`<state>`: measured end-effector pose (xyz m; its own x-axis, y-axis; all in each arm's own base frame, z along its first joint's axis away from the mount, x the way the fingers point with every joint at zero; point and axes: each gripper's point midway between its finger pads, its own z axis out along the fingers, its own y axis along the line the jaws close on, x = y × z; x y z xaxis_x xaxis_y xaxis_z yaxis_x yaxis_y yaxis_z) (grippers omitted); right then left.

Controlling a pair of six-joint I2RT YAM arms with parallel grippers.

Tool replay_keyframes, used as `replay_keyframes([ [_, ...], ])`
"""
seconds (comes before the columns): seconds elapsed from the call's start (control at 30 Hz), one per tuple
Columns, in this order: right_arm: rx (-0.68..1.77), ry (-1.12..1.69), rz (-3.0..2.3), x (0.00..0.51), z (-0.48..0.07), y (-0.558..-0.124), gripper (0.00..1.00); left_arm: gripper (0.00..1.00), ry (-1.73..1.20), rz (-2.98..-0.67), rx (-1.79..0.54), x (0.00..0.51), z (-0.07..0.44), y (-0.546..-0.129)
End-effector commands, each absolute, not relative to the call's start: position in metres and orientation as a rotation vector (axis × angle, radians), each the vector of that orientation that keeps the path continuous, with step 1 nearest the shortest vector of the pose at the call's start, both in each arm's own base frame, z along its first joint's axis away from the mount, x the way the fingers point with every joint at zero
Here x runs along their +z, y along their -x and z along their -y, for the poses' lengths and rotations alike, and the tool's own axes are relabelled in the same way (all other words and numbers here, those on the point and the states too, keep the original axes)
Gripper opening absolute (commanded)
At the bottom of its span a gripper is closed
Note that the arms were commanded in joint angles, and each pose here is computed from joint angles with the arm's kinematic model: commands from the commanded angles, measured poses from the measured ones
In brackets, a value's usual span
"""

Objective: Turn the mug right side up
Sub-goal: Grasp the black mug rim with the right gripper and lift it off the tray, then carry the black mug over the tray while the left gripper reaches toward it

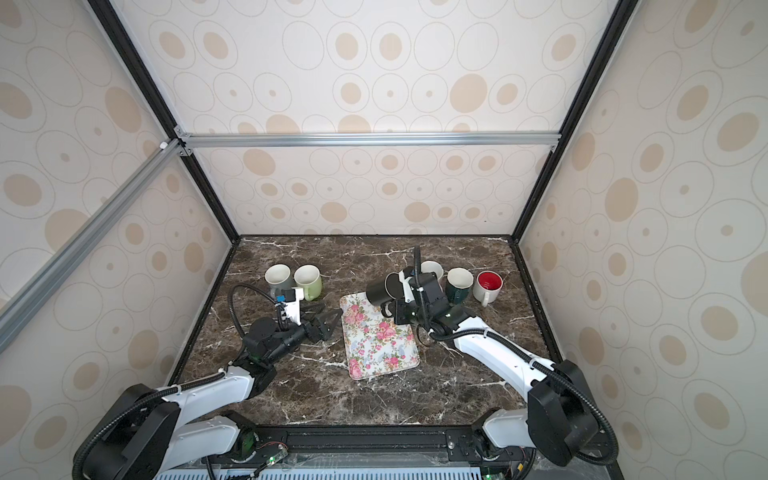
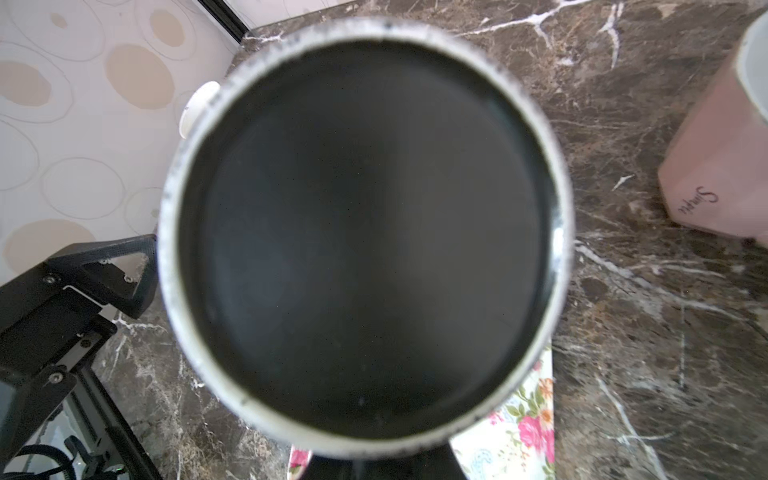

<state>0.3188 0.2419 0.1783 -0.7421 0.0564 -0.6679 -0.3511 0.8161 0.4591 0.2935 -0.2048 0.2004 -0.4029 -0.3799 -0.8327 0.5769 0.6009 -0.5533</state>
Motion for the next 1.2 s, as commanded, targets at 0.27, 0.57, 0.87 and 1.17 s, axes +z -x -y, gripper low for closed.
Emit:
replay_keyframes([
  [0.27, 1.092, 0.268, -1.951, 0.275, -0.275, -0.318, 0.00, 0.98, -0.165, -1.565, -1.175, 0.241, 0.204, -0.273],
  [0.57, 1.277, 0.331, -1.819, 0.320, -0.285, -0.295, 0.00, 0.98, -0.223, -1.502, -1.274, 0.277, 0.218, -0.270],
  [0.87, 1.371, 0.372, -1.742, 0.335, -0.287, -0.280, 0.00, 0.98, -0.302, -1.416, -1.491, 0.304, 0.241, -0.263],
  [1.17, 1.426, 0.405, -1.672, 0.340, -0.290, -0.273, 0.00, 0.93, -0.387, -1.388, -1.625, 0.317, 0.262, -0.259],
])
